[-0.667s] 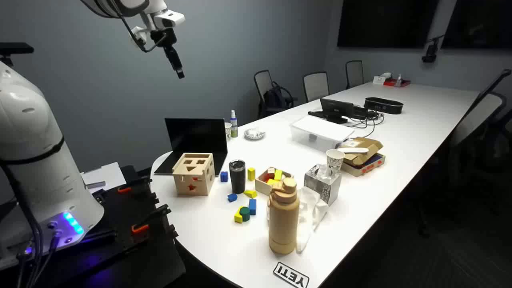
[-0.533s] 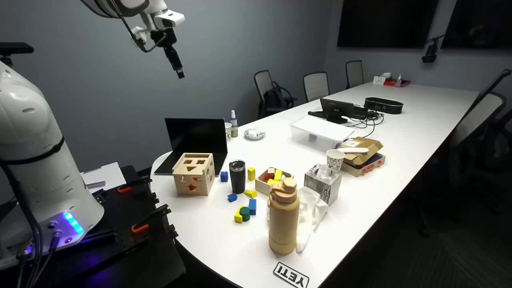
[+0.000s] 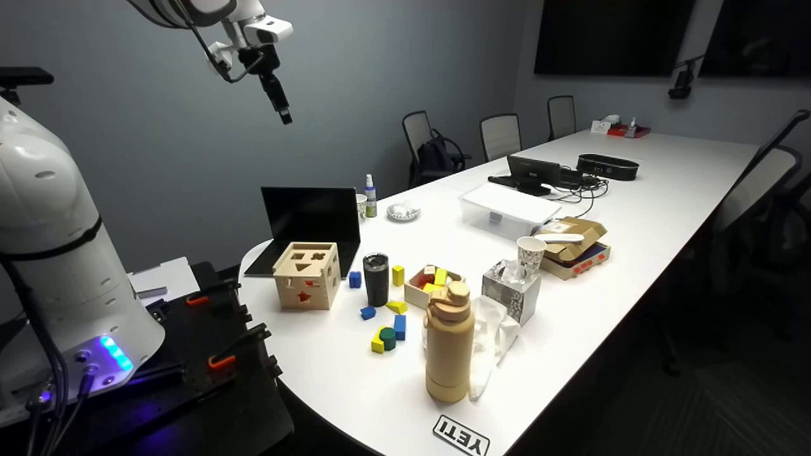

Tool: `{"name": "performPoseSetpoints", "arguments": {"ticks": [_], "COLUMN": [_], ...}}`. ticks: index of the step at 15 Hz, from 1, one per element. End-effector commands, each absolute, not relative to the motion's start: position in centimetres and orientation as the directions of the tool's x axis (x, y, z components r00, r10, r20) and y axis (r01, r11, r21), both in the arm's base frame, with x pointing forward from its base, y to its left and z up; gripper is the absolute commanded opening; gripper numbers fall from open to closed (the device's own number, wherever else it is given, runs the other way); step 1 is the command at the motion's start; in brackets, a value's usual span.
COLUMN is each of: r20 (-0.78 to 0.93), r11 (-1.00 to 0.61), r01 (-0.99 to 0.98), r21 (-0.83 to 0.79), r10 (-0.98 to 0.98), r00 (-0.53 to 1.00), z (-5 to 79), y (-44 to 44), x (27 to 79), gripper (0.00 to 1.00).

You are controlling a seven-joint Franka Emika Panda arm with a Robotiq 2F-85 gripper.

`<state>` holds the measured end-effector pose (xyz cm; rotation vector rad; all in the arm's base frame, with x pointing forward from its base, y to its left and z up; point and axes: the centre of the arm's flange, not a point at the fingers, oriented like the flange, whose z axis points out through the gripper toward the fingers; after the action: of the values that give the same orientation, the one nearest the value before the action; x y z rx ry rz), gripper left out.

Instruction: Press a button on the laptop keyboard

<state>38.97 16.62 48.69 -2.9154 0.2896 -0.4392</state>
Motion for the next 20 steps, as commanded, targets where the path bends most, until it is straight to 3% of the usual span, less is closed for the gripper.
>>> {"name": "performPoseSetpoints", "arguments": {"ticks": [1, 11, 20], "r20": [0.278, 0.355, 0.218], "r11": [-0.973, -0.974, -0.911], "r01": [-0.152, 0.226, 0.412], "r21": [-0.176, -0.009, -0.025], "r10": [-0.197, 0.208, 0.397], "r00": [0.94, 0.911, 0.892], "z": [48.4, 35.4, 21.3], "y": [17.1, 27.0, 30.6], "x": [39.5, 47.0, 52.4], "gripper": [1.0, 1.0, 1.0]}}
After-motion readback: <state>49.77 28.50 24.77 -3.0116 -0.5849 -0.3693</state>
